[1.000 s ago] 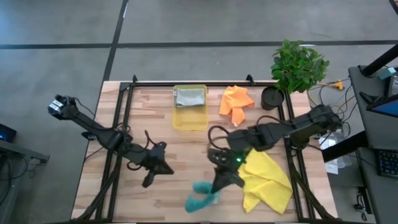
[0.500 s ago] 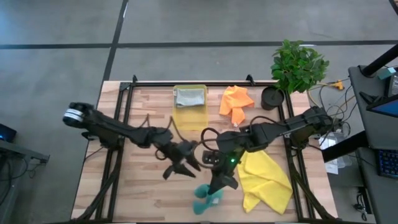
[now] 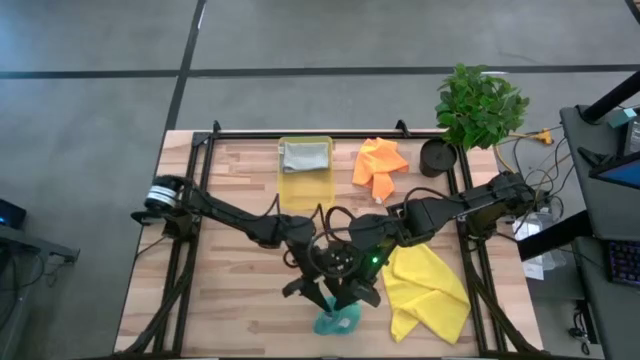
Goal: Fold microfiber towels
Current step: Fold the light blue microfiber cloth
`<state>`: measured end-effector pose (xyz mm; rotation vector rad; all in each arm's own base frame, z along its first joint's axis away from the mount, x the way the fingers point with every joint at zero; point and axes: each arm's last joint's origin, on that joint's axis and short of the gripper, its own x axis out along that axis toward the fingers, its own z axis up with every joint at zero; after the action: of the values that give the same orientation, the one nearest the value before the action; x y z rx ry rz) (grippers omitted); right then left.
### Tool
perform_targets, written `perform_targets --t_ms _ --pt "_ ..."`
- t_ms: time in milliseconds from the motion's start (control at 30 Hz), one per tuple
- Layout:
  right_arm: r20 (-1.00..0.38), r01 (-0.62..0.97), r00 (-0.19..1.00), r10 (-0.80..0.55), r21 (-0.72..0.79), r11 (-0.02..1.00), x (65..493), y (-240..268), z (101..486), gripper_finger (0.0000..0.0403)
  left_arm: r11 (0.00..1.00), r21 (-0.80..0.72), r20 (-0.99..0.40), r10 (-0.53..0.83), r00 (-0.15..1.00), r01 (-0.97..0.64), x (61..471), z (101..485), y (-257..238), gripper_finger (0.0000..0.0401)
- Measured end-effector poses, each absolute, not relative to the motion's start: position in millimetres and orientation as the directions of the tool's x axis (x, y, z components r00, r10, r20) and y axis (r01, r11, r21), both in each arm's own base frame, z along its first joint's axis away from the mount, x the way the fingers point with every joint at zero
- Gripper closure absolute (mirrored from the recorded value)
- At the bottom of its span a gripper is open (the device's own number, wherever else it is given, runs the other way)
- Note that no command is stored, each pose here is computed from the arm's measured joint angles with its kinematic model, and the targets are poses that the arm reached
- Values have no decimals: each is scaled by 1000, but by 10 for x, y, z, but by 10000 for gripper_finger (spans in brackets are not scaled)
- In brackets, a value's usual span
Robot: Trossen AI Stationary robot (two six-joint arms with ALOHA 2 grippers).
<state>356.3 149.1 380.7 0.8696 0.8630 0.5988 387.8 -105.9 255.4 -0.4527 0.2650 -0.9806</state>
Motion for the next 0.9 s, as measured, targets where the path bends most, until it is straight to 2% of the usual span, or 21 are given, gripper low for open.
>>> perform_targets --t_ms 200,333,700,900 --pt "-386 -150 474 791 851 504 3446 1709 3835 394 592 -429 -9 -758 652 682 3922 2561 -1029 219" --pt "-387 -181 439 811 846 501 3373 1845 3833 394 590 -396 30 -758 652 704 3940 2652 -1040 219" --pt "-425 -162 422 801 833 528 3326 1864 3803 394 492 -396 44 -833 551 776 4202 2646 -1179 219" --pt "-446 -143 412 795 830 540 3232 1816 3859 394 308 -541 14 -927 374 782 4281 2455 -1307 219"
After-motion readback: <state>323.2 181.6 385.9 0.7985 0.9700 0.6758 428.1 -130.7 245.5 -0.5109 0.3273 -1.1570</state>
